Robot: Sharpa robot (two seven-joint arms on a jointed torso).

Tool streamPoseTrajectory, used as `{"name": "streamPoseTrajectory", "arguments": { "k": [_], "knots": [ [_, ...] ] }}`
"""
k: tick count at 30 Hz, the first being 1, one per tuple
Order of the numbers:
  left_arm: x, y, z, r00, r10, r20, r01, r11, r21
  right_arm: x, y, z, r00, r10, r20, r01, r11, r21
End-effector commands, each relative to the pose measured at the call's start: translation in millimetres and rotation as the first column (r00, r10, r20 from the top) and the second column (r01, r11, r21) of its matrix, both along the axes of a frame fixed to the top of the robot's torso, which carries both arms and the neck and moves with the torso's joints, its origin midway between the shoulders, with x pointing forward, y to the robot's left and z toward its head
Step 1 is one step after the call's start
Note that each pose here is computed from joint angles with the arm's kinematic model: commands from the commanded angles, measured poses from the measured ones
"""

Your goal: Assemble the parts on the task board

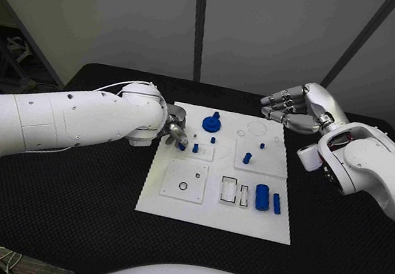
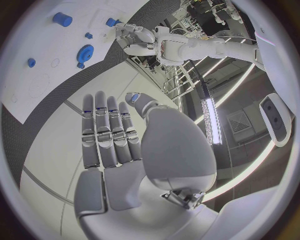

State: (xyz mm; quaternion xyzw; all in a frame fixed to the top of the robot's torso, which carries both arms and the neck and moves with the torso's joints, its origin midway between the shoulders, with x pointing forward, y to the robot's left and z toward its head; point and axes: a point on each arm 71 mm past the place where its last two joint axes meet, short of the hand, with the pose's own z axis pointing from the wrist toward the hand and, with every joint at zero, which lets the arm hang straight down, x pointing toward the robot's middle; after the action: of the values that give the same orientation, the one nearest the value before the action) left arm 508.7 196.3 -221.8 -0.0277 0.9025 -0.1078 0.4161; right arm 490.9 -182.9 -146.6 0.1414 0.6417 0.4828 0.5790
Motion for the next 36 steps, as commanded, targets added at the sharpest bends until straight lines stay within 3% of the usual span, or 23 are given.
{"name": "streamPoseTrajectory", "arguments": {
  "k": [1,36],
  "knots": [
    [-2.4,-0.7,-4.9,0.999,-0.016,-0.039,0.017,1.0,0.024,-0.7,0.9,1.5,1.0,0.009,0.007,-0.009,1.0,0.0],
    [0.5,-1.0,-4.2,1.0,0.0,-0.022,0.0,1.0,0.008,-0.6,-0.1,1.5,1.0,0.006,0.012,-0.006,1.0,-0.01]
  ]
}}
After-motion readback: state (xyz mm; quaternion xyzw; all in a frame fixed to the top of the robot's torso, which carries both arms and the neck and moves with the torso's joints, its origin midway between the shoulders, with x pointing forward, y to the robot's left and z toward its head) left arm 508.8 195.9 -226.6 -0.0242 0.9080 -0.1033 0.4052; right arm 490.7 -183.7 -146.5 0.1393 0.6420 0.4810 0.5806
